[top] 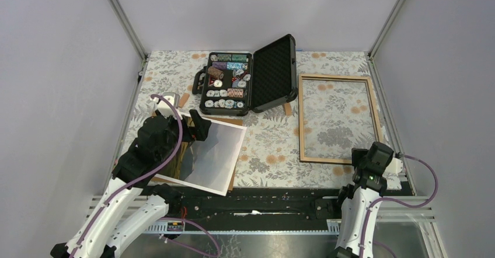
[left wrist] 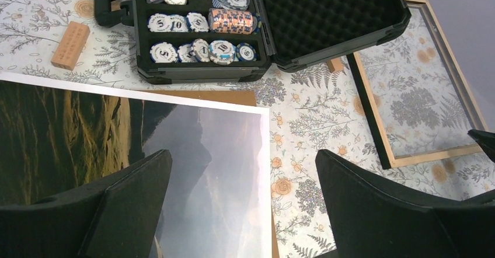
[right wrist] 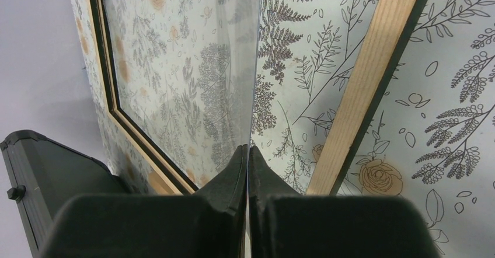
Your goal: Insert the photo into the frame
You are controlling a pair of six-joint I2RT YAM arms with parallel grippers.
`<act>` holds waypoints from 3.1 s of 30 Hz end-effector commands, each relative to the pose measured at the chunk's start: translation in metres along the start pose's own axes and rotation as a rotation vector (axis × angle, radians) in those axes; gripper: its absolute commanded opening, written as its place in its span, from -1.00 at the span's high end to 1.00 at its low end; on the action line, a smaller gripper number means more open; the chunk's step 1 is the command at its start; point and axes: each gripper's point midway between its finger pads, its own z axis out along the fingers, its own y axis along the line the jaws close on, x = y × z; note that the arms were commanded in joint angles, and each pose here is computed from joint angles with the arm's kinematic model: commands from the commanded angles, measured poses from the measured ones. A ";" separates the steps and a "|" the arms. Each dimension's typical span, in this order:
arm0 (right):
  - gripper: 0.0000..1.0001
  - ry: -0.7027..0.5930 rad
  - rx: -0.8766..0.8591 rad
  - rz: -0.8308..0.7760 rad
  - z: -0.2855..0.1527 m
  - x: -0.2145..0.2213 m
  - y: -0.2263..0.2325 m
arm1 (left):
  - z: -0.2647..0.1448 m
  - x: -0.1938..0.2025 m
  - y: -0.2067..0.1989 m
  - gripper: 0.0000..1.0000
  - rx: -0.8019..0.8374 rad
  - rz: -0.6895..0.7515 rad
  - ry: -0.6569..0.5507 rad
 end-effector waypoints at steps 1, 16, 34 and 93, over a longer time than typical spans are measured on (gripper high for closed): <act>1.00 -0.024 -0.018 0.005 0.001 -0.007 0.009 | 0.000 -0.013 -0.004 -0.97 0.011 0.011 -0.063; 0.22 0.052 -0.265 -0.097 0.005 0.006 0.052 | 0.002 -0.012 -0.005 -0.97 0.008 0.017 -0.056; -0.03 0.019 -0.419 -0.017 0.010 -0.008 0.097 | 0.007 -0.008 0.000 -0.97 -0.021 0.018 -0.032; -0.06 0.102 -0.257 -0.118 0.054 -0.005 0.111 | 0.000 -0.015 0.002 -0.97 -0.029 0.008 -0.073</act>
